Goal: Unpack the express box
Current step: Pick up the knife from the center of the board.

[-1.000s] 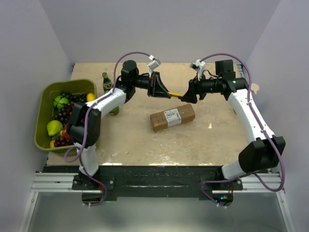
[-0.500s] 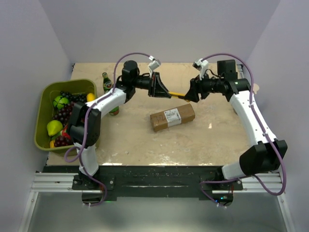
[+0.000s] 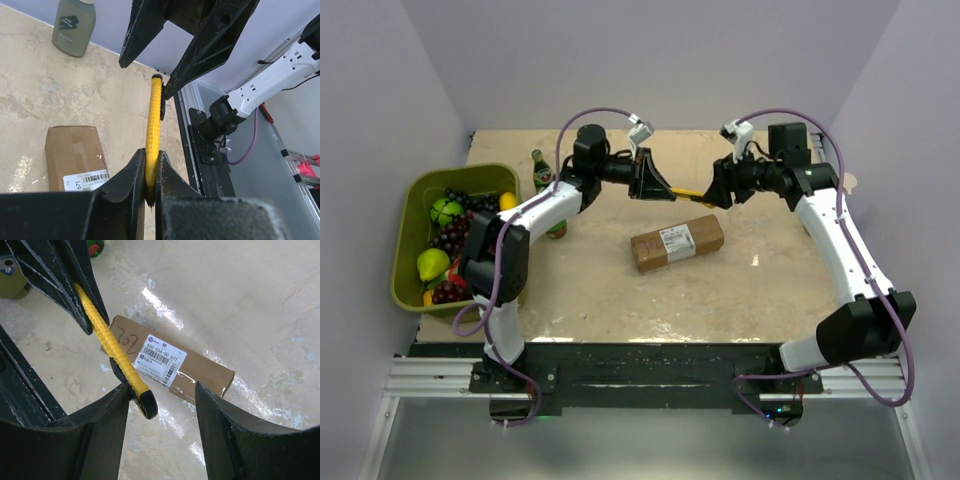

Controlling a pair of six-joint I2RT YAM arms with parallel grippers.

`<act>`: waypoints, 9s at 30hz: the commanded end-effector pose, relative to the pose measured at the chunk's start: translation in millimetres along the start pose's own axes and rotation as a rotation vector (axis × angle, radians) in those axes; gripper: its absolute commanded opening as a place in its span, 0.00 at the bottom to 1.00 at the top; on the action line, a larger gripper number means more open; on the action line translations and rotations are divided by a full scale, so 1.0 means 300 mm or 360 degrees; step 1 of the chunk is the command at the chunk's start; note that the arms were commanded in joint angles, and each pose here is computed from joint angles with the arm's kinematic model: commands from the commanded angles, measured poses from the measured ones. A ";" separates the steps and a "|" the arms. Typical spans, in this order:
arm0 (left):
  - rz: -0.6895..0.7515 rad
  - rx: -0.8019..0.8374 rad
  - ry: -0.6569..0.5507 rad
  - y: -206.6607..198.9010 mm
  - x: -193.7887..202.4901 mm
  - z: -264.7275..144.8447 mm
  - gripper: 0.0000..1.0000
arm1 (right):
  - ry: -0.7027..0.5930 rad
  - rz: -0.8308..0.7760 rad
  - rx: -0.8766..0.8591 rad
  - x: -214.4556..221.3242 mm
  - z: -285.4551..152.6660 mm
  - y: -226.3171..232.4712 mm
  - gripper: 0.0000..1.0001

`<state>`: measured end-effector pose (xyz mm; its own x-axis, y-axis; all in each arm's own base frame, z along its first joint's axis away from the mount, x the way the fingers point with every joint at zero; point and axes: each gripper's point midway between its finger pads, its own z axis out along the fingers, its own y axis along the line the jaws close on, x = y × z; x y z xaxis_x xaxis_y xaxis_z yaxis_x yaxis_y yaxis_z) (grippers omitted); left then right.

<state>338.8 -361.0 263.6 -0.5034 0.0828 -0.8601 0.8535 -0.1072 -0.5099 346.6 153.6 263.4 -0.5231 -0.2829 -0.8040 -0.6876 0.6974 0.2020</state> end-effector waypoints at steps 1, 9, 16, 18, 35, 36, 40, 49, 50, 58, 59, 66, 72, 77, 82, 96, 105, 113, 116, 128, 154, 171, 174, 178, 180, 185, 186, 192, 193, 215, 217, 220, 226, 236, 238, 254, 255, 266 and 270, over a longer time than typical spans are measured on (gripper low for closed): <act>0.0239 0.0231 0.0027 -0.155 -0.078 0.019 0.00 | -0.0087 -0.0051 0.0128 -0.066 0.003 -0.039 0.56; 0.0232 0.0288 0.0053 -0.173 -0.070 0.031 0.00 | -0.0070 -0.0097 0.0153 -0.085 0.053 -0.031 0.55; 0.0244 0.0305 0.0061 -0.181 -0.066 0.035 0.00 | -0.0099 -0.0052 0.0192 -0.113 0.079 -0.056 0.54; 0.0237 0.0311 0.0066 -0.181 -0.061 0.039 0.00 | -0.0124 -0.0066 0.0193 -0.142 0.082 -0.053 0.54; 0.0218 0.0185 0.0043 -0.113 -0.069 0.035 0.00 | -0.0097 -0.0255 0.0227 -0.205 0.119 -0.018 0.54; 0.0177 0.0146 0.0044 -0.096 -0.060 0.031 0.00 | -0.0138 -0.0295 0.0089 -0.219 0.094 0.032 0.56; 0.0203 0.0129 0.0060 -0.079 -0.043 0.014 0.00 | -0.0279 -0.0486 -0.0366 -0.206 -0.027 0.177 0.71; 0.0209 0.0205 0.0101 -0.092 -0.023 -0.003 0.00 | -0.0081 -0.0471 -0.0495 -0.059 -0.028 0.168 0.74; 0.0211 0.0207 0.0102 -0.096 -0.022 -0.004 0.00 | -0.0059 -0.0473 -0.0457 -0.045 -0.020 0.150 0.74; 0.0207 0.0205 0.0106 -0.110 -0.014 -0.010 0.00 | 0.0025 -0.0505 -0.0423 -0.006 -0.016 0.126 0.68; 0.0207 0.0201 0.0105 -0.109 -0.015 -0.010 0.00 | 0.0022 -0.0521 -0.0425 -0.009 -0.019 0.127 0.68; 0.0221 0.0208 0.0106 -0.113 -0.019 -0.008 0.00 | 0.0121 -0.0522 -0.0351 0.032 -0.009 0.089 0.61; 0.0232 0.0226 0.0102 -0.123 -0.031 -0.004 0.00 | 0.0109 -0.0484 -0.0281 0.018 0.010 0.058 0.54; 0.0229 0.0233 0.0103 -0.123 -0.029 -0.003 0.00 | 0.0117 -0.0456 -0.0261 0.008 0.028 0.043 0.47; 0.0232 0.0218 0.0096 -0.115 -0.032 -0.001 0.00 | 0.0149 -0.0473 -0.0274 0.020 0.025 0.045 0.45; 0.0266 0.0332 0.0129 -0.159 -0.022 0.046 0.00 | 0.0101 -0.0379 -0.0224 -0.041 0.115 0.056 0.04; 0.0282 0.0380 0.0147 -0.169 -0.023 0.078 0.00 | 0.0110 -0.0347 -0.0134 -0.065 0.184 0.080 0.01; 0.0284 0.0394 0.0152 -0.173 -0.020 0.088 0.00 | 0.0027 -0.0195 -0.0093 -0.119 0.225 0.066 0.01; 0.0287 0.0398 0.0154 -0.172 -0.020 0.096 0.00 | 0.0019 -0.0184 -0.0097 -0.139 0.251 0.068 0.02; 0.0265 0.0408 0.0162 -0.165 -0.014 0.110 0.00 | -0.0019 -0.0161 -0.0074 -0.203 0.335 0.087 0.12; 0.0259 0.0515 0.0201 -0.179 -0.003 0.135 0.00 | -0.0084 -0.0252 -0.0304 -0.264 0.382 0.164 0.28; 0.0320 0.0563 0.0188 -0.189 -0.030 0.178 0.00 | -0.0093 -0.0319 -0.0236 -0.295 0.387 0.167 0.27; 0.0324 0.0562 0.0186 -0.193 -0.028 0.175 0.00 | -0.0075 -0.0312 -0.0247 -0.277 0.397 0.172 0.27; 0.0336 0.0574 0.0189 -0.200 -0.030 0.183 0.00 | -0.0056 -0.0304 -0.0272 -0.258 0.416 0.193 0.27; 0.0343 0.0579 0.0189 -0.199 -0.031 0.189 0.00 | -0.0069 -0.0318 -0.0268 -0.271 0.423 0.202 0.27; 0.0348 0.0603 0.0201 -0.204 -0.028 0.208 0.00 | -0.0092 -0.0341 -0.0247 -0.301 0.433 0.197 0.27; 0.0344 0.0602 0.0202 -0.205 -0.027 0.207 0.00 | -0.0090 -0.0345 -0.0245 -0.300 0.434 0.195 0.27; 0.0317 0.0565 0.0189 -0.184 -0.029 0.190 0.00 | -0.0104 -0.0387 -0.0257 -0.306 0.393 0.211 0.29; 0.0298 0.0542 0.0182 -0.170 -0.032 0.176 0.00 | -0.0091 -0.0402 -0.0293 -0.300 0.373 0.228 0.32; 0.0035 0.0258 0.0137 -0.116 0.001 0.021 0.00 | 0.0234 -0.0833 -0.0453 0.003 -0.078 0.209 0.75; 0.0375 -0.0016 0.0203 0.005 0.018 0.036 0.00 | 0.0259 -0.0808 -0.0470 0.031 -0.098 0.216 0.75; 0.0370 -0.0010 0.0256 -0.002 0.040 0.033 0.00 | 0.0261 -0.0804 -0.0473 0.056 -0.107 0.223 0.75; 0.0408 0.0012 0.0254 -0.027 0.046 0.012 0.00 | 0.0326 -0.0854 -0.0378 0.108 -0.113 0.150 0.73; 0.0440 0.0078 0.0268 -0.086 0.051 -0.006 0.00 | 0.0337 -0.0838 -0.0402 0.152 -0.077 0.091 0.70; 0.0450 0.0081 0.0266 -0.088 0.047 -0.005 0.00 | 0.0343 -0.0856 -0.0407 0.159 -0.065 0.083 0.70; 0.0436 0.0058 0.0240 -0.090 0.022 0.019 0.00 | 0.0296 -0.0717 -0.0173 0.102 0.014 0.020 0.67; 0.0424 0.0057 0.0239 -0.088 0.022 0.020 0.00 | 0.0294 -0.0721 -0.0159 0.099 0.022 0.018 0.67; 0.0388 0.0132 0.0217 -0.101 0.018 0.038 0.00 | 0.0292 -0.0616 -0.0032 0.096 0.045 -0.019 0.64; 0.0393 0.0144 0.0220 -0.103 0.020 0.042 0.00 | 0.0227 -0.0572 -0.0019 0.055 0.063 -0.023 0.63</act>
<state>326.7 -365.9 249.0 -0.2893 0.2132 -0.9332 0.9397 -0.1223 -0.3192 330.3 152.2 219.0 -0.3383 -0.6460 -0.6843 -0.8791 0.4765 -0.0152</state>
